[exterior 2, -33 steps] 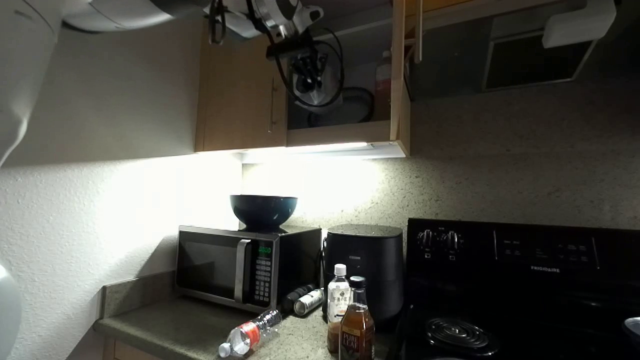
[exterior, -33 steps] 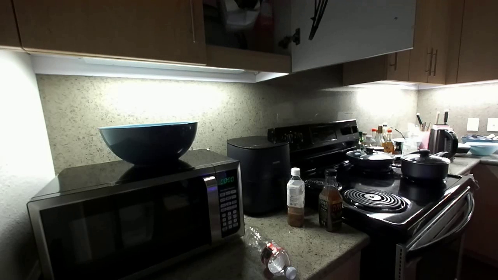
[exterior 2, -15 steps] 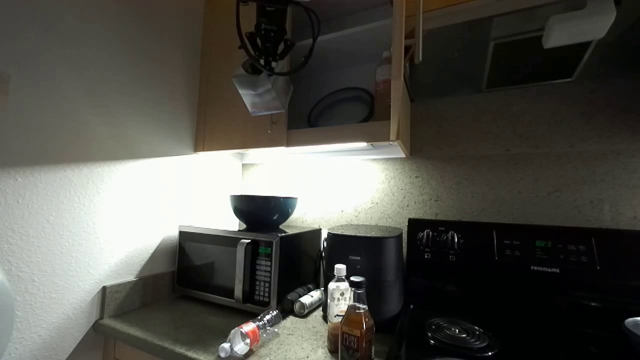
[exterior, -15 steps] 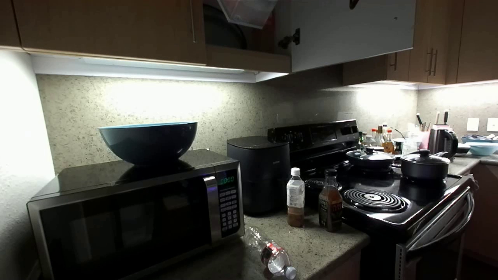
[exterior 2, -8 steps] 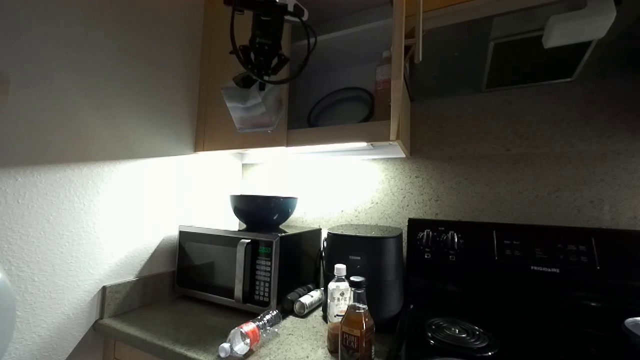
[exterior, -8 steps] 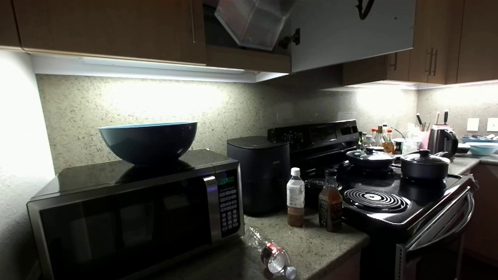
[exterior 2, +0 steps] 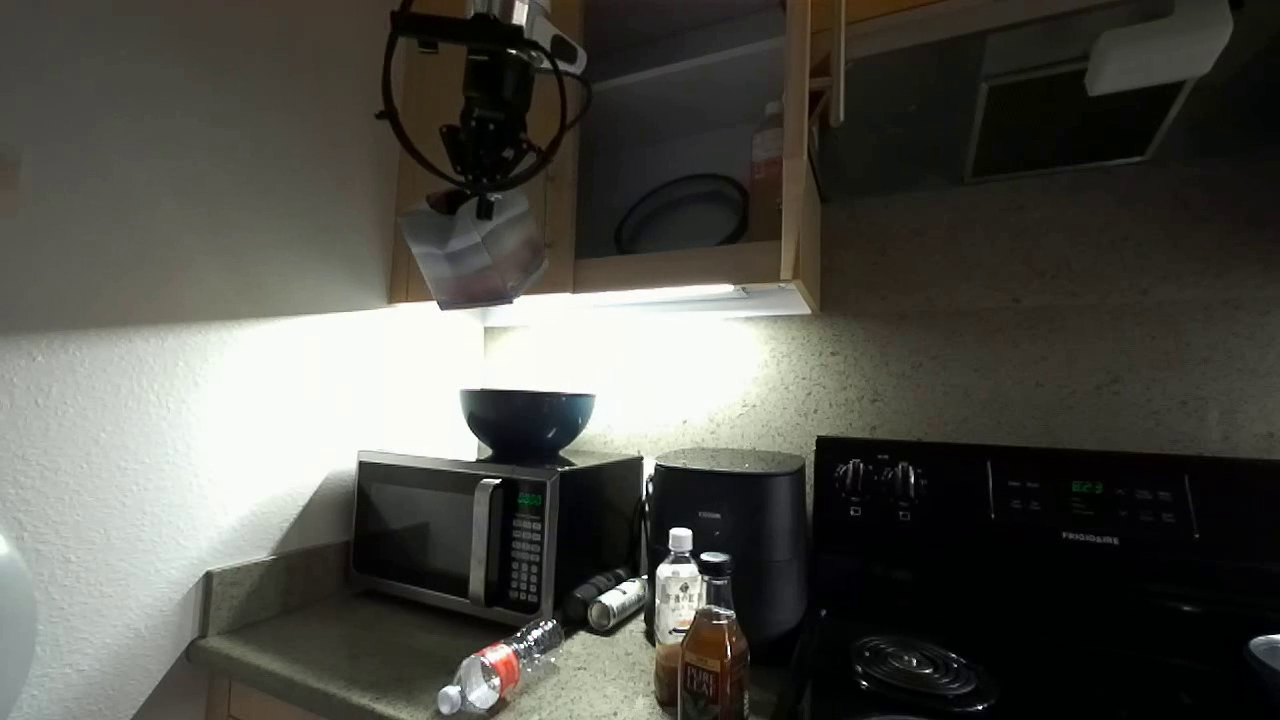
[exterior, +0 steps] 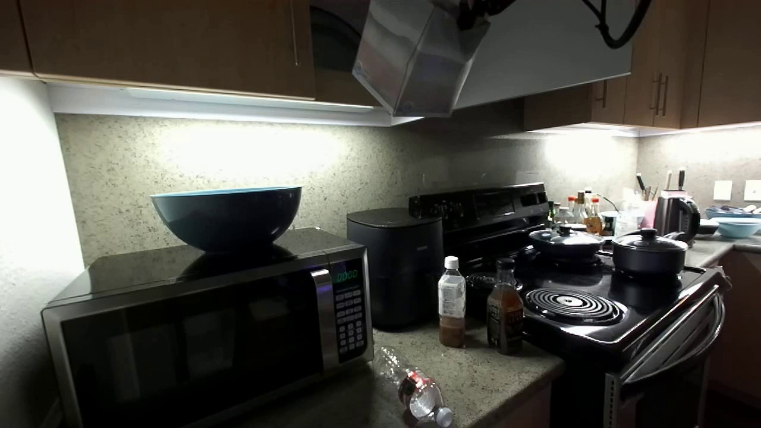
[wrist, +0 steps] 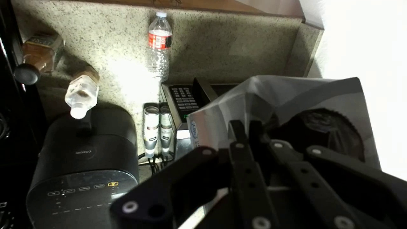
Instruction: Remove the tissue box from the open upper cabinet
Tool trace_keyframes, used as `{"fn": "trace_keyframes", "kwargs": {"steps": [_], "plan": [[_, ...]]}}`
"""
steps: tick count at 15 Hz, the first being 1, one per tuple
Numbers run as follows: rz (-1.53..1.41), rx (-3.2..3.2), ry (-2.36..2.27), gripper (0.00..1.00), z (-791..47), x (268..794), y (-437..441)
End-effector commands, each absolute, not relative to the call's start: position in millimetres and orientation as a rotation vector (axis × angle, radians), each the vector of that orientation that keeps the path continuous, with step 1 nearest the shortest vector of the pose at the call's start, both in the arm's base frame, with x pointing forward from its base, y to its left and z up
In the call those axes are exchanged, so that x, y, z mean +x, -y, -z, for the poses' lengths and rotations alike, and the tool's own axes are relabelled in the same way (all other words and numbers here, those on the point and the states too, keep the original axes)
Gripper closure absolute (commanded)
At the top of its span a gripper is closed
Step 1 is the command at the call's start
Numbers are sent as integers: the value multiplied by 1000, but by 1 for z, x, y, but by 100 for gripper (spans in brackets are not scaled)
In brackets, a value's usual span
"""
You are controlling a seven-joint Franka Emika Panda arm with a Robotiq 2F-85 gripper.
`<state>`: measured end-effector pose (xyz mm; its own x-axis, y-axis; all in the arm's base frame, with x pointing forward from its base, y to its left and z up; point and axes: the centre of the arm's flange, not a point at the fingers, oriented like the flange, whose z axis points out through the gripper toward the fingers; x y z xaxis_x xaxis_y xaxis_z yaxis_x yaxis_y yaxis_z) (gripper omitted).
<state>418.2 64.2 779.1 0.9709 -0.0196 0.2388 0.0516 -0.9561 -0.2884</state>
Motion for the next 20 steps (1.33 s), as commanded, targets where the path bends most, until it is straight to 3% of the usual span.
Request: {"fn": "trace_keyframes", "kwargs": {"steps": [1,3,10,11,20], "plan": [[515,-2810,-131,95,-718,382,-52],[471,-2807,-80,91,-756,413,-52],[517,-2797,-120,91,-740,400,-47],[517,-2797,-120,95,-740,400,-47],[309,-2803,-201,95,-666,439,-30]]}}
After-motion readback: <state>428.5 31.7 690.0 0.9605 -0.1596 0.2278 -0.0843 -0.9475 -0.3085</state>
